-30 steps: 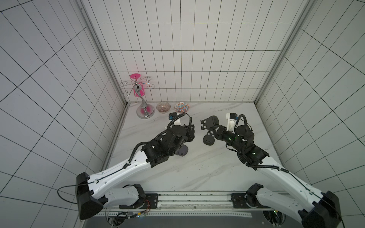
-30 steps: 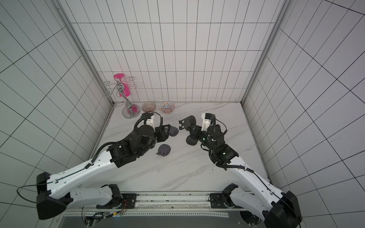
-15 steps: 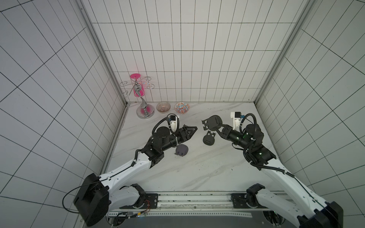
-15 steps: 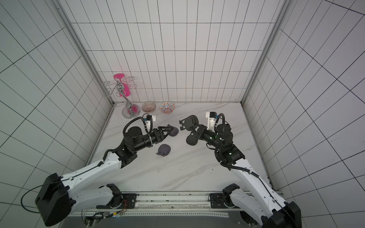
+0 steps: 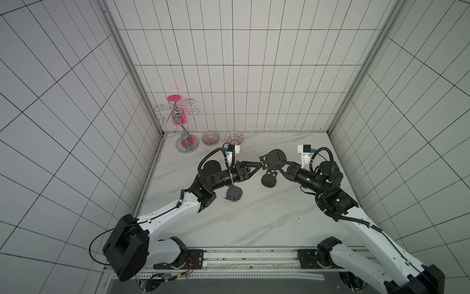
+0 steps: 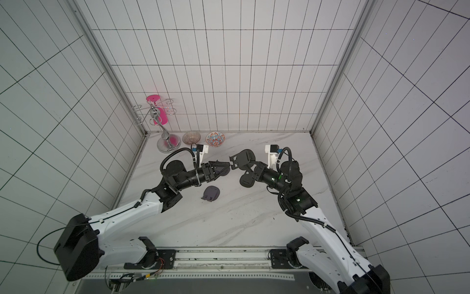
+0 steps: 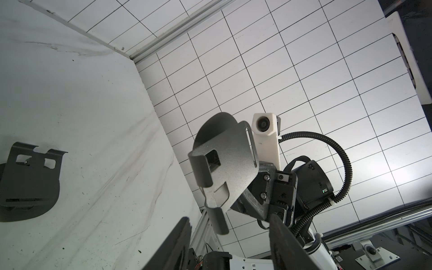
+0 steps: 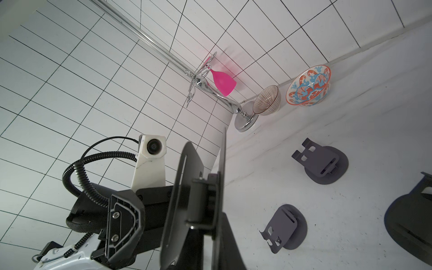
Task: Open the phone stand
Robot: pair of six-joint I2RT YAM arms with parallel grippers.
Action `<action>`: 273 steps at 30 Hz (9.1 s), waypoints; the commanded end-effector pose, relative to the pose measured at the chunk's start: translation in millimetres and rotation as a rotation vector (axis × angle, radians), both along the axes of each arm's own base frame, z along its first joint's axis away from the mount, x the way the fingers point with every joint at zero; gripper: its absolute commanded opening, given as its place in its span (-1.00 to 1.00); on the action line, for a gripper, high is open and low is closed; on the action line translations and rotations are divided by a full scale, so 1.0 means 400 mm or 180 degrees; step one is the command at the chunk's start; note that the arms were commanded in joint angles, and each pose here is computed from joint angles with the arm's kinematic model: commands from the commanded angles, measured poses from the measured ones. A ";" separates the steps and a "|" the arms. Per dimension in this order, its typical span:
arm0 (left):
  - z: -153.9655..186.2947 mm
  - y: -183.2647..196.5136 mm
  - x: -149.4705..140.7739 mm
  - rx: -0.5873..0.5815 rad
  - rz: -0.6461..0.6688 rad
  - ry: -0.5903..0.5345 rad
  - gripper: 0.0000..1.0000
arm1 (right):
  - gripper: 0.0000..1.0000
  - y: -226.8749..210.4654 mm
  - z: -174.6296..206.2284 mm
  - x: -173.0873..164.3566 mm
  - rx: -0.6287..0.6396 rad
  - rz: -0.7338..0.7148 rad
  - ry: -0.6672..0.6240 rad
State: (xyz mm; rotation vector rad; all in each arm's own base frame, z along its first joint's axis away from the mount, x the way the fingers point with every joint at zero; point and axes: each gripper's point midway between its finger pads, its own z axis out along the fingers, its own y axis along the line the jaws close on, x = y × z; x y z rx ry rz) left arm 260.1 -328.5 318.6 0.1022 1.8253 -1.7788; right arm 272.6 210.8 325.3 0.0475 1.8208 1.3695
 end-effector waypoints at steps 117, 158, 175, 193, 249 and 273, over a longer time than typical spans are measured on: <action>0.213 0.038 -0.043 0.0912 -0.1404 -0.1837 0.15 | -1.00 0.099 0.010 -0.179 -0.0233 0.1946 0.0519; 0.065 -0.077 -0.135 0.1248 -0.2122 -0.1581 -0.12 | -1.00 0.088 0.069 -0.226 -0.0198 0.2077 0.0237; 0.048 -0.129 -0.150 0.1185 -0.2400 -0.1581 -0.37 | -1.00 0.088 0.066 -0.227 -0.0196 0.2083 0.0252; 0.032 -0.099 -0.170 0.1344 -0.2342 -0.1600 -0.34 | -1.00 0.085 0.105 -0.231 -0.0090 0.2221 0.0312; 0.279 -0.030 -0.182 0.0373 -0.2050 -0.2102 -1.00 | -1.00 0.116 -0.179 -0.030 -0.0196 0.2065 0.1718; 0.306 -0.028 -0.163 0.0396 -0.1934 -0.2250 -1.00 | -1.00 0.094 -0.389 0.031 -0.0707 0.1659 0.2365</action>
